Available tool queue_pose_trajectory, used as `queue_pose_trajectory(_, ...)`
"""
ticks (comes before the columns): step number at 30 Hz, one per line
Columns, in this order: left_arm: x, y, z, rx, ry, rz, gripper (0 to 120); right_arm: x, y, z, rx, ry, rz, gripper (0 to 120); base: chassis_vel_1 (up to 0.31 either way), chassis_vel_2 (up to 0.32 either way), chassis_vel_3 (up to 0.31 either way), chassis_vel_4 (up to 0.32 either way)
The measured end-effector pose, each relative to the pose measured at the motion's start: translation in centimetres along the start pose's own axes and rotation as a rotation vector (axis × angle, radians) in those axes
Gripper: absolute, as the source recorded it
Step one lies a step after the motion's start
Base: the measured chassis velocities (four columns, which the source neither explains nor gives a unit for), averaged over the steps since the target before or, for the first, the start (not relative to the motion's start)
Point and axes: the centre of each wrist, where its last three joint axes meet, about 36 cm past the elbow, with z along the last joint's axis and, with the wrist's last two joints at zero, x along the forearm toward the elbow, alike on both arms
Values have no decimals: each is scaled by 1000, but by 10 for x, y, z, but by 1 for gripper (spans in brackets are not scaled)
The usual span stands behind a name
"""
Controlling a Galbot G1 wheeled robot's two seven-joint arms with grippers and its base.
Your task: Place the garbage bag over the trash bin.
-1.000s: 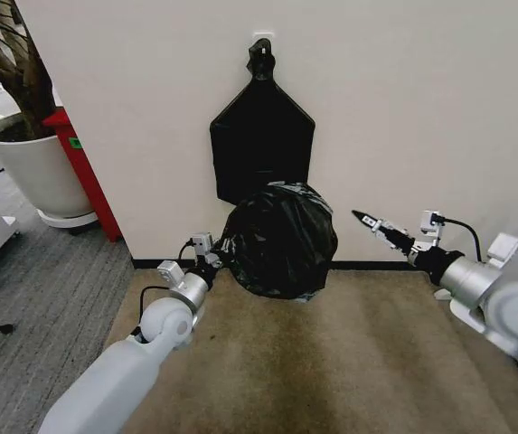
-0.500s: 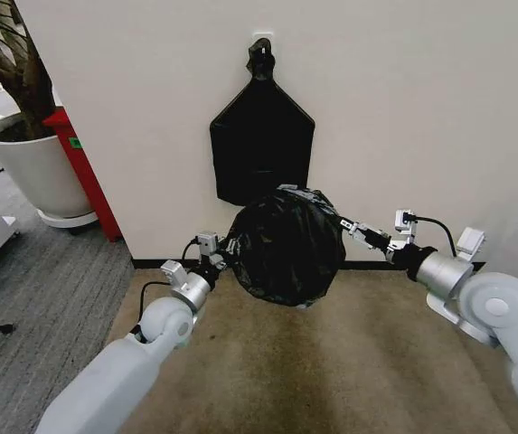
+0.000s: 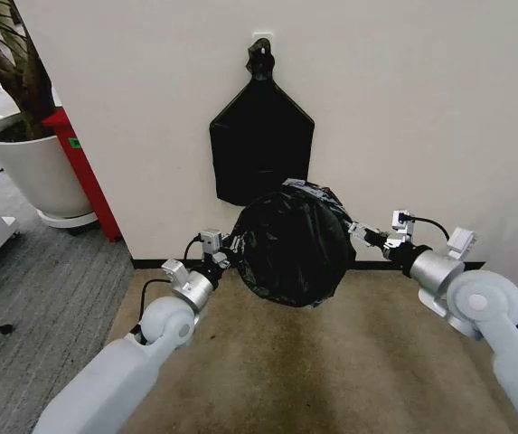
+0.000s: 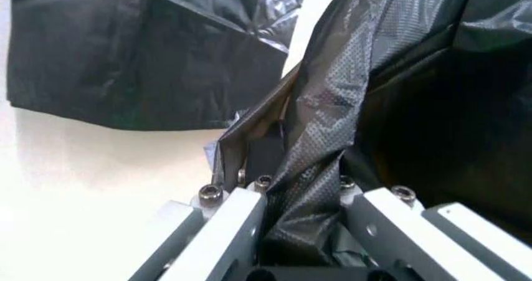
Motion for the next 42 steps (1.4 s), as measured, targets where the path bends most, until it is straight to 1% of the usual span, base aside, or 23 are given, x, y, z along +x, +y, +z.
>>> queue_pose_trajectory(4, 5, -5, -3, -2, 0, 27, 1, -13, -21, -2, 2, 3, 55, 100, 0, 0, 0, 0)
queue_pose_trajectory(5, 5, -5, -3, -2, 0, 27, 1, -13, -21, -2, 2, 3, 55, 100, 0, 0, 0, 0)
queue_pose_trajectory(7, 7, -8, -5, -2, -4, 38, 1, -20, -38, 1, 9, 16, 90, 100, 0, 0, 0, 0)
queue_pose_trajectory(8, 7, -8, -5, -2, -4, 38, 1, -20, -38, 1, 9, 16, 90, 100, 0, 0, 0, 0)
queue_pose_trajectory(9, 8, -11, -8, -3, -9, 50, 1, -27, -56, 7, 21, 34, 126, 100, 0, 0, 0, 0)
queue_pose_trajectory(10, 9, -12, -10, -2, -10, 54, 1, -29, -62, 10, 24, 39, 138, 100, 0, 0, 0, 0)
queue_pose_trajectory(13, 9, -13, -11, 2, -12, 57, 1, -30, -64, 12, 24, 39, 145, 100, 0, 0, 0, 0)
queue_pose_trajectory(19, 9, -15, -11, 37, -6, 35, 1, -21, -53, 14, 8, 27, 124, 100, 0, 0, 0, 0)
queue_pose_trajectory(20, 6, -14, -7, 103, 5, -33, 1, -9, -44, 10, -48, 8, 101, 100, 0, 0, 0, 0)
queue_pose_trajectory(24, 4, -6, -3, 190, 30, -110, 1, 13, -27, 0, -159, -6, 64, 100, 0, 0, 0, 0)
queue_pose_trajectory(26, 4, -6, -3, 198, 32, -115, 1, 15, -25, -1, -166, -8, 59, 100, 0, 0, 0, 0)
queue_pose_trajectory(28, 3, -3, -3, 290, 53, -164, 1, 28, -21, 2, -213, -10, 36, 100, 0, 0, 0, 0)
queue_pose_trajectory(29, 2, -1, -4, 316, 59, -183, 1, 31, -21, 5, -222, -11, 33, 100, 0, 0, 0, 0)
queue_pose_trajectory(30, 2, 1, -4, 369, 69, -227, 1, 37, -22, 15, -246, -17, 21, 100, 0, 0, 0, 0)
queue_pose_trajectory(31, 2, 1, -4, 382, 72, -238, 1, 40, -22, 18, -255, -19, 18, 100, 0, 0, 0, 0)
queue_pose_trajectory(32, 0, 3, -7, 455, 91, -290, 1, 51, -22, 36, -282, -23, 9, 100, 0, 0, 0, 0)
queue_pose_trajectory(34, 0, 3, -8, 462, 93, -295, 1, 53, -21, 39, -284, -24, 8, 100, 0, 0, 0, 0)
queue_pose_trajectory(35, -2, 1, -10, 527, 115, -334, 1, 65, -19, 59, -286, -27, 2, 100, 0, 0, 0, 0)
queue_pose_trajectory(37, -4, 2, -11, 597, 146, -370, 1, 79, -11, 84, -279, -37, -10, 100, 0, 0, 0, 0)
queue_pose_trajectory(38, -4, 2, -12, 616, 159, -381, 1, 84, -5, 94, -273, -37, -8, 100, 0, 0, 0, 0)
queue_pose_trajectory(39, -4, 2, -12, 616, 159, -381, 1, 84, -5, 94, -273, -37, -8, 100, 0, 0, 0, 0)
queue_pose_trajectory(40, -5, 2, -12, 680, 193, -409, 1, 95, 11, 116, -252, -31, 1, 100, 0, 0, 0, 0)
queue_pose_trajectory(42, -6, 0, -13, 741, 223, -437, 1, 101, 30, 136, -243, -31, 24, 100, 0, 0, 0, 0)
